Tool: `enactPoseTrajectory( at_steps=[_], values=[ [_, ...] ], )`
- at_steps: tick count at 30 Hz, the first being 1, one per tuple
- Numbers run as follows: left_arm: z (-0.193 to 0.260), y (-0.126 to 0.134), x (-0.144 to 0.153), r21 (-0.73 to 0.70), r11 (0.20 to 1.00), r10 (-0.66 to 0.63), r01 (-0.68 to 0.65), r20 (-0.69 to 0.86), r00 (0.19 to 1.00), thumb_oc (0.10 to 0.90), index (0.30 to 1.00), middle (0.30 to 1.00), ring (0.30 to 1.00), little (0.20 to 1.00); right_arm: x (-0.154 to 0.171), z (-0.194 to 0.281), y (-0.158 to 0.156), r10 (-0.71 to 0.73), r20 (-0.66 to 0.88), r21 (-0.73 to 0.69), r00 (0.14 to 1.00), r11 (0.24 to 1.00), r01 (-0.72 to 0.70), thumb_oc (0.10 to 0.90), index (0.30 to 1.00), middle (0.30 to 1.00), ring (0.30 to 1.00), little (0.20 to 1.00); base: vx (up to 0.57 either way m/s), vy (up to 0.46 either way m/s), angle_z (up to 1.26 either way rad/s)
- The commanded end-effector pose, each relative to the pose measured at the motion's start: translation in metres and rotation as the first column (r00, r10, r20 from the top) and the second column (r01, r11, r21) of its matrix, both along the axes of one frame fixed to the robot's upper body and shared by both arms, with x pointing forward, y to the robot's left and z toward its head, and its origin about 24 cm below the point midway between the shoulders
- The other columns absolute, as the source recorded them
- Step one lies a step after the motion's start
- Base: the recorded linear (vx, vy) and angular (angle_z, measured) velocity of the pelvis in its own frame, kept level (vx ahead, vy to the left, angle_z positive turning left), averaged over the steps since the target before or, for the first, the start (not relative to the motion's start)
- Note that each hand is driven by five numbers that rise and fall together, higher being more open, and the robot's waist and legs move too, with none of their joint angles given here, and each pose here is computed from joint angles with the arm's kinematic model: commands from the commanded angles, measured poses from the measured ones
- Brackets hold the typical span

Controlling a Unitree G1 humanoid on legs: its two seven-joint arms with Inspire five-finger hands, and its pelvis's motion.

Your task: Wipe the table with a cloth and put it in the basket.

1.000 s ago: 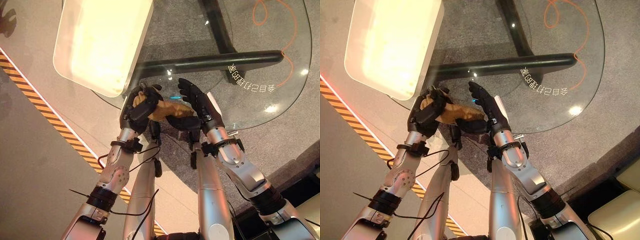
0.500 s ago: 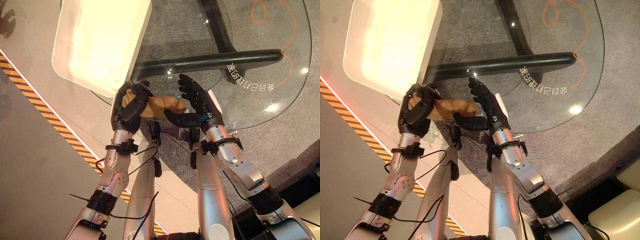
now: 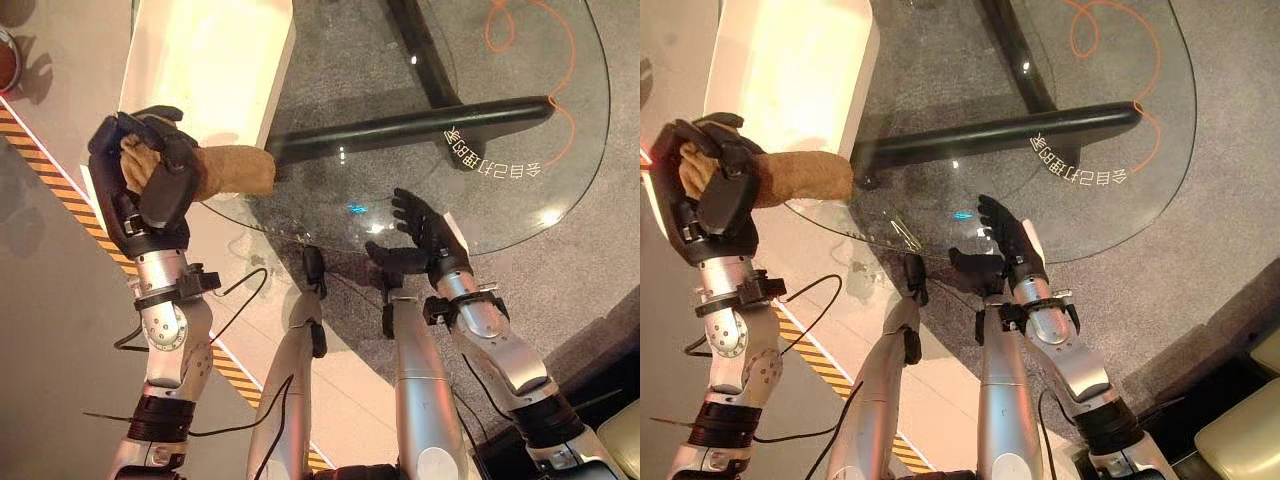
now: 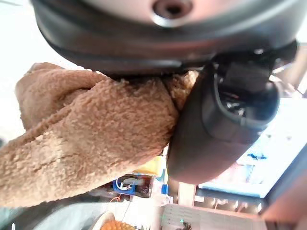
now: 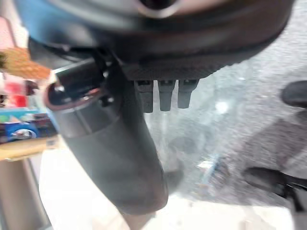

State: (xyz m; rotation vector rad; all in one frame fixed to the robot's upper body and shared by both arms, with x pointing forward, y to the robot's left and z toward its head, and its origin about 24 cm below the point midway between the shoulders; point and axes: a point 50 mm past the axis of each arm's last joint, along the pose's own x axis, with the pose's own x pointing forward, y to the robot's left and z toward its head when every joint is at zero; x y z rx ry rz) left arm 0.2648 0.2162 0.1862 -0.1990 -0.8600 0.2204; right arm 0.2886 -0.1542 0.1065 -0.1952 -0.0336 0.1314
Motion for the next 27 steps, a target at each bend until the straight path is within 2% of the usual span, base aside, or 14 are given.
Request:
enactPoseTrajectory(
  at_steps=[1,9,14,17,27],
  values=[
    [0.068,0.026,-0.034,-0.034,0.975,0.214,-0.218,0.389,0.896,0.1,0.3,0.3,0.3,0.2,-0.002,0.01,-0.002,0.071,0.035,-0.04,0.997,0.997,-0.07,0.8,0.9,0.9,0.9,0.9,0.04,0.138,-0.03],
    [0.086,0.053,-0.017,-0.028,0.874,0.469,-0.485,0.308,0.828,0.1,0.3,0.3,0.3,0.2,0.001,-0.006,-0.01,0.1,-0.075,-0.105,0.992,0.989,-0.108,0.8,0.9,0.9,0.9,0.9,0.03,0.127,-0.02],
    [0.093,0.068,0.0,0.013,0.811,0.565,-0.585,0.244,0.788,0.1,0.3,0.3,0.3,0.2,0.003,-0.013,-0.013,0.117,-0.133,-0.139,0.984,0.981,-0.135,0.8,0.9,0.9,0.9,0.9,0.03,0.099,0.03],
    [0.098,0.073,0.008,0.038,0.778,0.605,-0.627,0.227,0.764,0.1,0.3,0.3,0.3,0.2,0.005,-0.016,-0.016,0.111,-0.152,-0.143,0.982,0.981,-0.133,0.8,0.9,0.9,0.9,0.9,0.03,0.071,0.02],
    [0.106,0.076,0.036,0.107,0.761,0.625,-0.64,0.147,0.767,0.1,0.3,0.3,0.3,0.2,0.013,-0.018,-0.017,0.106,-0.168,-0.145,0.98,0.981,-0.131,0.8,0.9,0.9,0.9,0.9,0.02,0.034,0.01]
  ],
)
